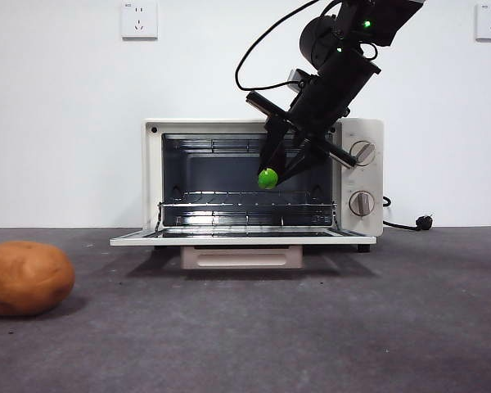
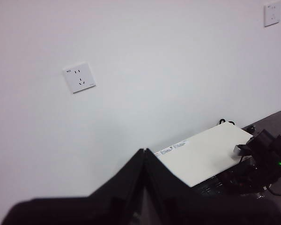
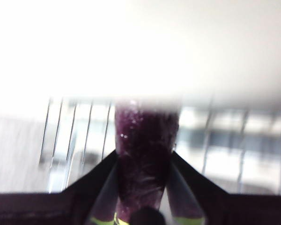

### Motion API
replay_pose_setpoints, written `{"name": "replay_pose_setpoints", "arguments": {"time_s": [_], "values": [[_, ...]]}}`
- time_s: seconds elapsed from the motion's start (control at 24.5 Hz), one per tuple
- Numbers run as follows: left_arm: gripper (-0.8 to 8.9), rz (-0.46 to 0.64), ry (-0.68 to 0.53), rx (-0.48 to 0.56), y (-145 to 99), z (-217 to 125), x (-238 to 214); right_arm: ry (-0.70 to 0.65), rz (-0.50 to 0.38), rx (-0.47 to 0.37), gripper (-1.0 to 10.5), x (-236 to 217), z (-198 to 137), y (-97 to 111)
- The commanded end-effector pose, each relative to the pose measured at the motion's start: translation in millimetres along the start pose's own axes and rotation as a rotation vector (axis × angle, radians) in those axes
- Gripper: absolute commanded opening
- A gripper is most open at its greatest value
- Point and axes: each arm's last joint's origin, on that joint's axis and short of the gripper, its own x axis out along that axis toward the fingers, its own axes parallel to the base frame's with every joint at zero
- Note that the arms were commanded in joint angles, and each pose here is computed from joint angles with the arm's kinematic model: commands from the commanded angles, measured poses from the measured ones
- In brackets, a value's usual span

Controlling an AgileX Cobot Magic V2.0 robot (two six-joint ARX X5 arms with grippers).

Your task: Take the eggplant from the table,put the eggplant in the oven

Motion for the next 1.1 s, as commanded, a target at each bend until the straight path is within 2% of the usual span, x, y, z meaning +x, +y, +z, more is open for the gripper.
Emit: {"name": "replay_pose_setpoints", "arguments": {"time_s": [0.04,0.16,0.37,1.1], "values": [[-0.05,0.001,-0.003,0.003,0.5,0.0,-1.1,-0.028,-0.030,0.014,-0.1,5.3,2.1,-4.3],[-0.05,0.001,-0.003,0.003,0.5,0.0,-1.1,-0.052,-0.083,0.015,0.1,5.1,2.7,-5.9],[-0.05,0.001,-0.003,-0.001,0.5,0.0,-1.1,-0.070,-0.117,0.016,3.5,5.0,3.2,-6.9],[-0.05,-0.005,0.025,0.013,-3.3,-2.5,5.6,-0.061,-0.125,0.017,3.6,4.6,2.4,-6.4]]}}
